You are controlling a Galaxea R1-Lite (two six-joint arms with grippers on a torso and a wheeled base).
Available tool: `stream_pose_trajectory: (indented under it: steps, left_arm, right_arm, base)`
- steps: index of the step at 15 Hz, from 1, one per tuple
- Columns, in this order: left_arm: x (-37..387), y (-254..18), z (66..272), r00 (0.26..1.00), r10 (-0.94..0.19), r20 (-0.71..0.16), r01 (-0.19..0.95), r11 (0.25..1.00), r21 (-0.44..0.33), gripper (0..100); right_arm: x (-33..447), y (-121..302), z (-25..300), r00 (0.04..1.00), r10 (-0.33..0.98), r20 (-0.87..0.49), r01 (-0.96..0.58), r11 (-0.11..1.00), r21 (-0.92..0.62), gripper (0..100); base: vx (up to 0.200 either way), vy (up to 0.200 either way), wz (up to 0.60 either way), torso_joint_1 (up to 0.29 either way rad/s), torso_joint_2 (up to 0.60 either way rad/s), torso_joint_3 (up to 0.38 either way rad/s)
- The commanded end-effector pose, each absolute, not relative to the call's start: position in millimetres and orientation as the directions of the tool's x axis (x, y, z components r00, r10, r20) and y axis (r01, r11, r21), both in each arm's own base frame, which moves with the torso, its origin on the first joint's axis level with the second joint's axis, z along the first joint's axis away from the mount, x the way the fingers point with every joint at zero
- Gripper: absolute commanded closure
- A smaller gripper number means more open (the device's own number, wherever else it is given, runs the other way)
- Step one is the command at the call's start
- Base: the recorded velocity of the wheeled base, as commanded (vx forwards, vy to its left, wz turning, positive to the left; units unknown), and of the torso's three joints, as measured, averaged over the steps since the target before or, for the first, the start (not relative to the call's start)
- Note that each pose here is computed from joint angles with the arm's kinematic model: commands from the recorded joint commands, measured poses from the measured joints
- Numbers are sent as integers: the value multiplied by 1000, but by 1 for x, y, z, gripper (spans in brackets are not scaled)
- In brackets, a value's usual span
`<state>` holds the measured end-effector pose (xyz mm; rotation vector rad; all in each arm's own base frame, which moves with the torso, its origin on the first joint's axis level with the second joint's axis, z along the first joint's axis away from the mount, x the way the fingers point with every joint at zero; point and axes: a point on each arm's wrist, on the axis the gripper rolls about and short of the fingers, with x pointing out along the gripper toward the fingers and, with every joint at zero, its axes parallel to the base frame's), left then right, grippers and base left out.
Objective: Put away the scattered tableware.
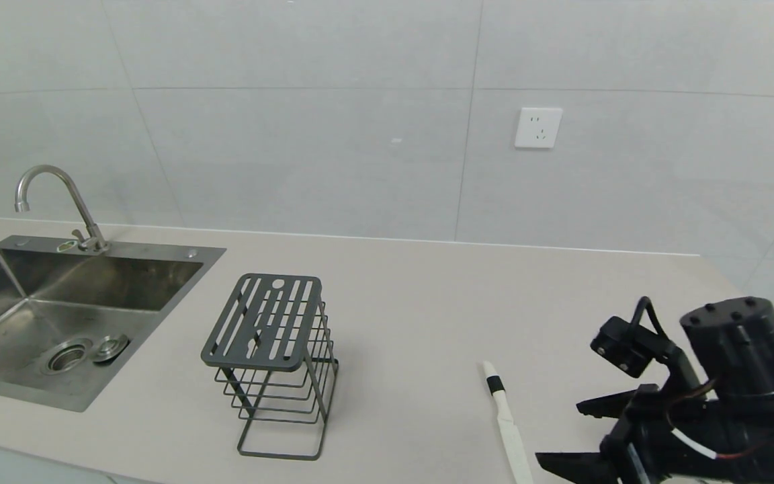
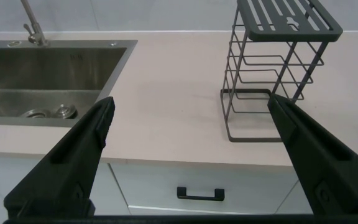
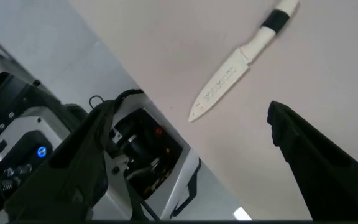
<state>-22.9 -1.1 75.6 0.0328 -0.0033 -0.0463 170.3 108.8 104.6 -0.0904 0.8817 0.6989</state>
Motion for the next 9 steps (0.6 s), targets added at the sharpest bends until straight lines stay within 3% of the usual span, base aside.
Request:
stream_pose_trajectory:
  steps: [1,4,9]
  left_arm:
    - [-23,-1,76,999,-46,2,46,998,34,0]
    - [-23,-1,76,999,-46,2,46,998,34,0]
    - [-23,-1,76,999,-48,2,47,998,34,0]
  right_arm:
    - [176,132,90,416,473,-776,-544,814,205,0]
    - [174,146,74,437,363,-823,-439,885,157,0]
    - [185,160,55,415,306,-857,-433,895,110,0]
  base:
    - [0,0,0,0,0,0]
    - [0,0,0,0,0,0]
    - [0,0,0,0,0,0]
